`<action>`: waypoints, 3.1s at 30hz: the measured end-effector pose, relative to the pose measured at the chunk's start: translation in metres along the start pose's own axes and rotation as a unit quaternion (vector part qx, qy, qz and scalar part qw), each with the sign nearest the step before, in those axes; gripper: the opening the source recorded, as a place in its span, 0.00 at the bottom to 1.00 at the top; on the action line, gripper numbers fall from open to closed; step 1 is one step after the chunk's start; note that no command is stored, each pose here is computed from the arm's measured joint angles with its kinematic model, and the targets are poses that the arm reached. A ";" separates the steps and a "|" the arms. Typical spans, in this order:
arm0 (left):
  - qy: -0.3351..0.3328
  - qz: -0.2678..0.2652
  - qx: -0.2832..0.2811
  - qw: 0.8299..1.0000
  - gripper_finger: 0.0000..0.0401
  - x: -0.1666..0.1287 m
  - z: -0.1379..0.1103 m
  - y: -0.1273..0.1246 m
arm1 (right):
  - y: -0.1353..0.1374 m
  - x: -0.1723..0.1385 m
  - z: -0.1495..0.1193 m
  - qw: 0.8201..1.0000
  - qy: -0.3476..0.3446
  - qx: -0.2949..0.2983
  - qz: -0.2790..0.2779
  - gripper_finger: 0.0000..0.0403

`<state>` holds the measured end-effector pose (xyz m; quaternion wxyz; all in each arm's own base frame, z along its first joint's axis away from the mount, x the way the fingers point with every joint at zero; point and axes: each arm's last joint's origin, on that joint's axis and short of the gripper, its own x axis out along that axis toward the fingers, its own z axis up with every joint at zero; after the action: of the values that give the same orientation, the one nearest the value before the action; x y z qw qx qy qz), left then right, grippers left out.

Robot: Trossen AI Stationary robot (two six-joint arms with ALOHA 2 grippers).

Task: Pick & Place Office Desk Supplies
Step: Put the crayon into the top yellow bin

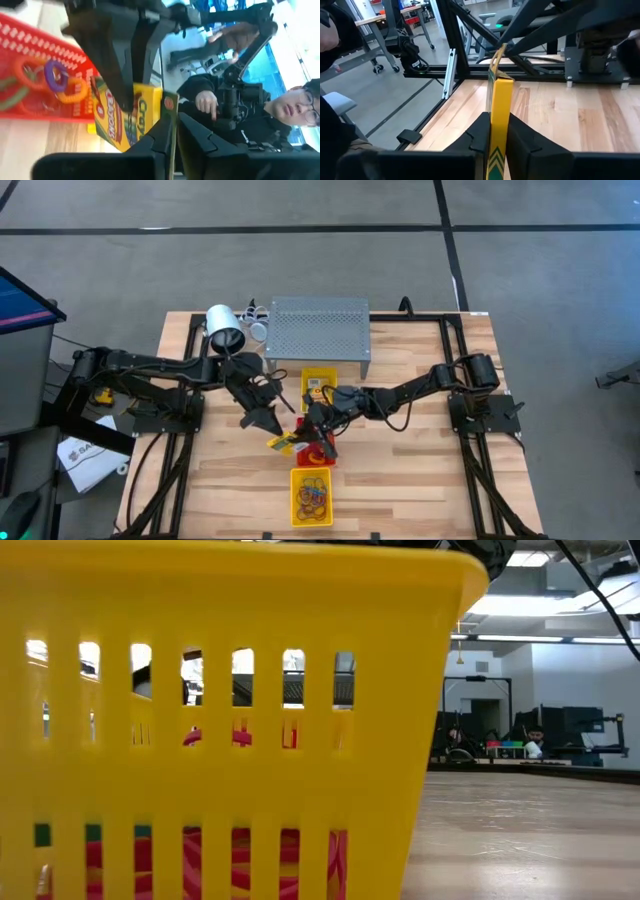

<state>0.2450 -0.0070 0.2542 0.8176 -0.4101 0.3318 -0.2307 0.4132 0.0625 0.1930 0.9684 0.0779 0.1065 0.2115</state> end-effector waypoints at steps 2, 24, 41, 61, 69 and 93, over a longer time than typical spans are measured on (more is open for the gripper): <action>-0.009 0.000 0.005 1.000 0.09 0.000 0.001 -0.001 | 0.000 0.000 -0.001 1.000 0.003 0.003 0.000 0.09; -0.029 -0.015 0.083 0.996 0.43 -0.014 0.012 0.006 | -0.002 -0.001 -0.003 1.000 0.016 -0.002 -0.005 0.08; -0.103 -0.014 0.223 0.969 0.42 -0.047 0.006 -0.029 | -0.016 -0.036 0.023 0.978 0.091 -0.078 -0.170 0.09; -0.112 -0.001 0.241 0.964 0.42 -0.047 0.004 -0.032 | -0.039 -0.052 0.005 0.921 0.208 -0.098 -0.315 0.07; -0.114 0.002 0.241 0.964 0.42 -0.047 0.004 -0.032 | -0.042 -0.058 0.000 0.885 0.244 -0.115 -0.380 0.11; -0.120 0.010 0.240 0.963 0.42 -0.047 0.004 -0.031 | -0.046 -0.061 -0.004 0.902 0.266 -0.086 -0.330 0.29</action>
<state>0.2134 0.0080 0.2982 0.9281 -0.2231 0.1707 -0.2445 0.3762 -0.0043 0.1903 0.9216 -0.1046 0.3606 -0.0986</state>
